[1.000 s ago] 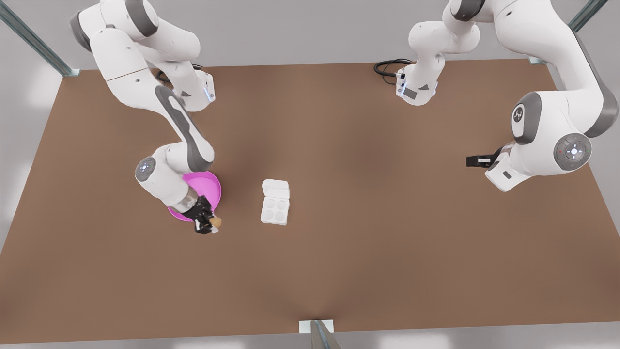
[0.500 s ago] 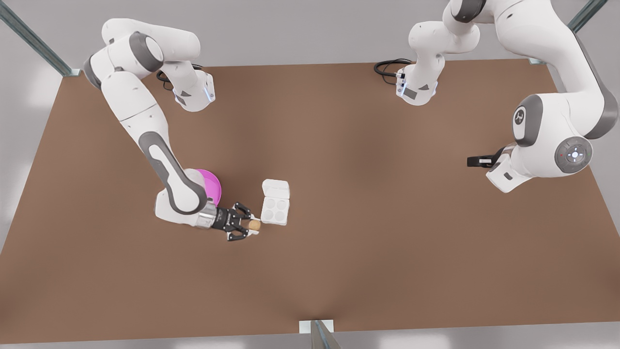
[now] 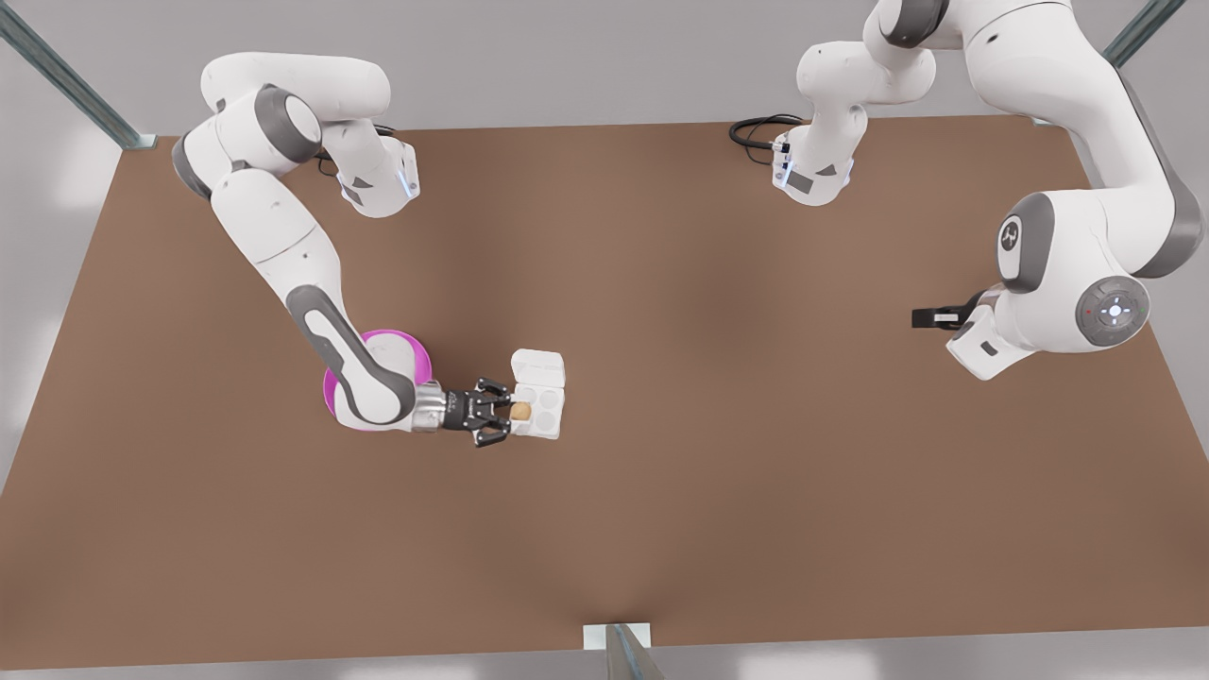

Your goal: Pack egg into the box and close the box lid

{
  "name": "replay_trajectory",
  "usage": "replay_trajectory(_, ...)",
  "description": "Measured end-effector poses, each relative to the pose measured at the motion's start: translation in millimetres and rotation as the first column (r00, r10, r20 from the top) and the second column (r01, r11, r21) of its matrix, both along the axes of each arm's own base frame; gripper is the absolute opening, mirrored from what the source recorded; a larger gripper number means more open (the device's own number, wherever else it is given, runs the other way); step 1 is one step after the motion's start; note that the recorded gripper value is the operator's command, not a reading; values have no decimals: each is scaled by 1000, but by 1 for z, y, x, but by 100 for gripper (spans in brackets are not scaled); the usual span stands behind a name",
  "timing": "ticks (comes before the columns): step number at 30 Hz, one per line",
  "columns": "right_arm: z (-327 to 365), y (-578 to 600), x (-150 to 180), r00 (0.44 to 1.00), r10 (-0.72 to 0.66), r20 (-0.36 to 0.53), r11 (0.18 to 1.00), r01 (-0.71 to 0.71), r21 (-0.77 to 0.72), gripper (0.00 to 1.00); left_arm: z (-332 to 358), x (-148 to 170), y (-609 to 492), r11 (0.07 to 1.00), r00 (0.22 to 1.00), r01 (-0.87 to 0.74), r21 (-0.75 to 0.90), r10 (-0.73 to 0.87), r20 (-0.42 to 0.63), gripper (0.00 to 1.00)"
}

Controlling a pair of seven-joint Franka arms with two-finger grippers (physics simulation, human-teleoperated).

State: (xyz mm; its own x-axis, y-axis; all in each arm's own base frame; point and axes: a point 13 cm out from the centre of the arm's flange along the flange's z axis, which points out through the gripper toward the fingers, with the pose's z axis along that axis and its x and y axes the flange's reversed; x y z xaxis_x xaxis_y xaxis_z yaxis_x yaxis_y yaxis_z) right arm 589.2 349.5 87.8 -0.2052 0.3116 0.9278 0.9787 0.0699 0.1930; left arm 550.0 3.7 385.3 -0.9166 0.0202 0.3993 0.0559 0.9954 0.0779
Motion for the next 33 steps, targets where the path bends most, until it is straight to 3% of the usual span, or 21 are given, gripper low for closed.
replay_trajectory(2, 1, 1, -1, 1000, 12, 25, 1000, -13, 7, 47, 0, 0, -1, 1000, 1000, 1, 0, -1, 0, 100)
replay_trajectory(4, 1, 2, -2, 999, 25, 48, 1000, -26, 12, 64, 0, 0, -1, 1000, 1000, 2, 0, -2, 0, 100)
replay_trajectory(5, 2, 2, -3, 998, 31, 58, 999, -32, 13, 88, 0, 0, -1, 1000, 1000, 2, 0, -2, 0, 100)
replay_trajectory(6, 2, 3, -4, 997, 37, 67, 999, -38, 15, 100, 0, 0, -1, 1000, 1000, 2, 0, -2, -1, 100)
replay_trajectory(12, 5, -4, 0, 992, 47, 116, 998, -50, 23, 100, 0, 0, -1, 1000, 1000, 3, 0, -3, -1, 100)
replay_trajectory(17, 24, -34, 28, 983, 7, 181, 1000, -11, 26, 100, -2, -2, -30, 998, 999, 47, -30, -47, -7, 97)
replay_trajectory(19, 46, -69, 51, 972, -26, 233, 1000, 22, 18, 100, -12, -13, -83, 989, 990, 130, -73, -133, -37, 55)
replay_trajectory(21, 75, -132, 75, 945, 5, 327, 999, 6, -33, 100, -27, -31, -164, 961, 966, 241, -133, -251, -59, 40)
replay_trajectory(22, 87, -167, 86, 920, 69, 386, 995, -36, -93, 100, -38, -40, -205, 945, 951, 292, -148, -304, -64, 27)
replay_trajectory(23, 93, -204, 93, 879, 190, 438, 973, -109, -203, 100, -50, -49, -241, 931, 937, 330, -157, -343, -68, 21)
replay_trajectory(24, 94, -246, 95, 812, 370, 452, 906, -208, -369, 100, -64, -58, -275, 919, 925, 358, -165, -373, -69, 21)
replay_trajectory(25, 106, -285, 96, 710, 568, 416, 778, -299, -552, 100, -82, -71, -313, 906, 912, 388, -170, -405, -73, 21)
replay_trajectory(27, 158, -351, 98, 520, 817, 248, 473, -360, -804, 100, -114, -102, -381, 889, 895, 423, -177, -440, -69, 21)
replay_trajectory(28, 197, -364, 92, 440, 883, 164, 339, -355, -871, 100, -125, -115, -409, 886, 894, 427, -180, -444, -63, 21)
replay_trajectory(30, 274, -356, 51, 321, 947, 22, 137, -340, -930, 100, -141, -135, -461, 886, 899, 424, -187, -437, -35, 21)
replay_trajectory(33, 320, -347, -1, 246, 965, -87, -4, -321, -947, 100, -165, -131, -532, 901, 925, 375, -217, -379, 25, 21)
